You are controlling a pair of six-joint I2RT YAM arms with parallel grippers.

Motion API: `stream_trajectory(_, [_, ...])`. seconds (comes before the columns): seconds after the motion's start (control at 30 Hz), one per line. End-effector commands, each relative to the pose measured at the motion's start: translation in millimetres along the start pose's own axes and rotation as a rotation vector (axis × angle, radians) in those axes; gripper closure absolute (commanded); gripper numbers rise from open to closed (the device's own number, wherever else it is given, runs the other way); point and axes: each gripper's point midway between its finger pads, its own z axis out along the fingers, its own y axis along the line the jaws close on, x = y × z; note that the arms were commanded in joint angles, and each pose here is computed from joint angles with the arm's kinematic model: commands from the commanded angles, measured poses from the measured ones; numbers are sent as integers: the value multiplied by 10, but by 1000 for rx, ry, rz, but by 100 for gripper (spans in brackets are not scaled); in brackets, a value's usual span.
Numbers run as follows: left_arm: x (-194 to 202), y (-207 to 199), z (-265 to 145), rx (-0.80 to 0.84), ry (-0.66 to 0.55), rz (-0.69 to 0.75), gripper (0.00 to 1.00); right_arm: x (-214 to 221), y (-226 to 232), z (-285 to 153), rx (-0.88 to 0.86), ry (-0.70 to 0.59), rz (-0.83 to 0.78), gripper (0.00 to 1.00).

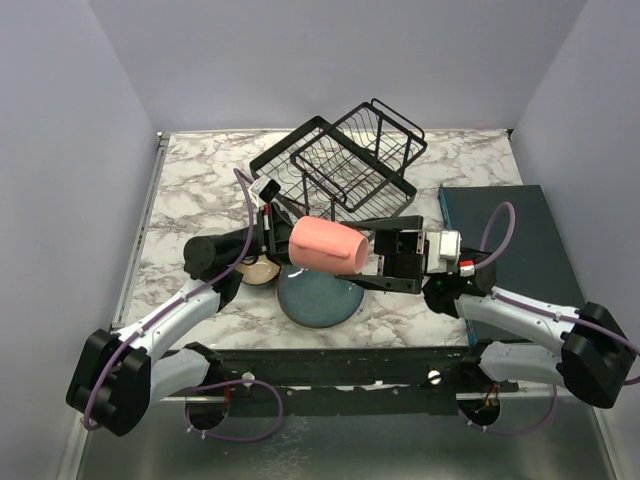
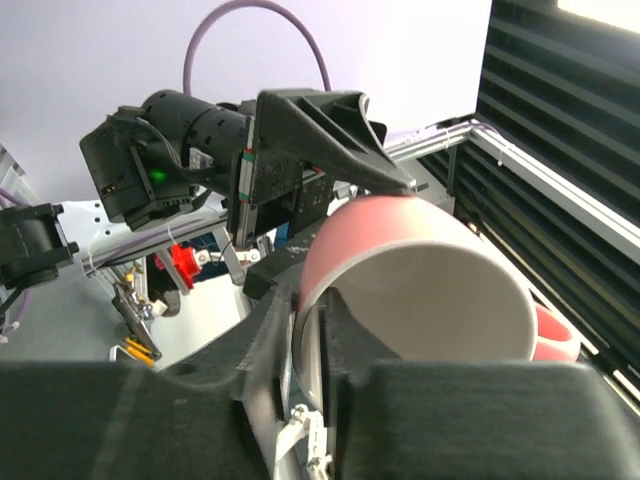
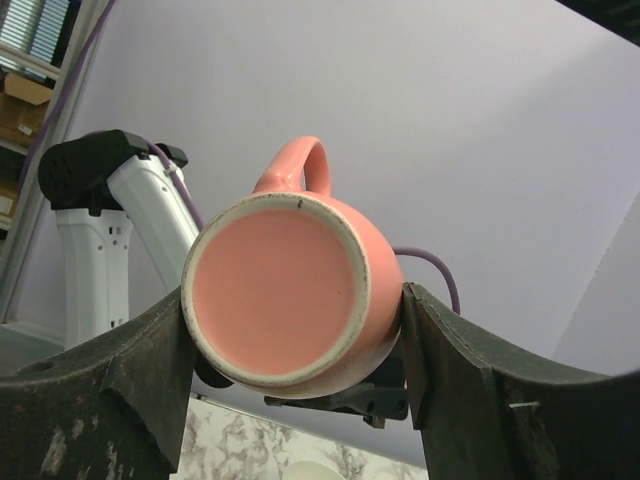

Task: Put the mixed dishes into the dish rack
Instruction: Turn the cup upside down in the dish rack.

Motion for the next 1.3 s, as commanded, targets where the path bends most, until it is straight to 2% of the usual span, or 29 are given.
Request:
stream_trajectory(0.0, [-97,108,-16,-16,-55,-44,69,-696,121,52,-36,-209,-181,83])
stream_trajectory(0.07, [-97,138,-31,-22,-59,-49,62,-692,101,42,-20,-192,-181,84])
stream_trajectory(0.17, [-88,167,-42,-27,-60,-50,58,-714,88,11,2,-182,-188,86])
stream_trajectory(0.53, [-79,196,-60,-41,-55,-42,56,-640,19,-54,64,-127,-177,89])
stream_trajectory(1.0, [-202,374,-196,-159,-102,10,53,-438,-140,-278,208,91,-157,93])
stream_trajectory(1.27, [-340,687,-304,-332,-138,67,53,-247,-305,-519,341,305,-119,95])
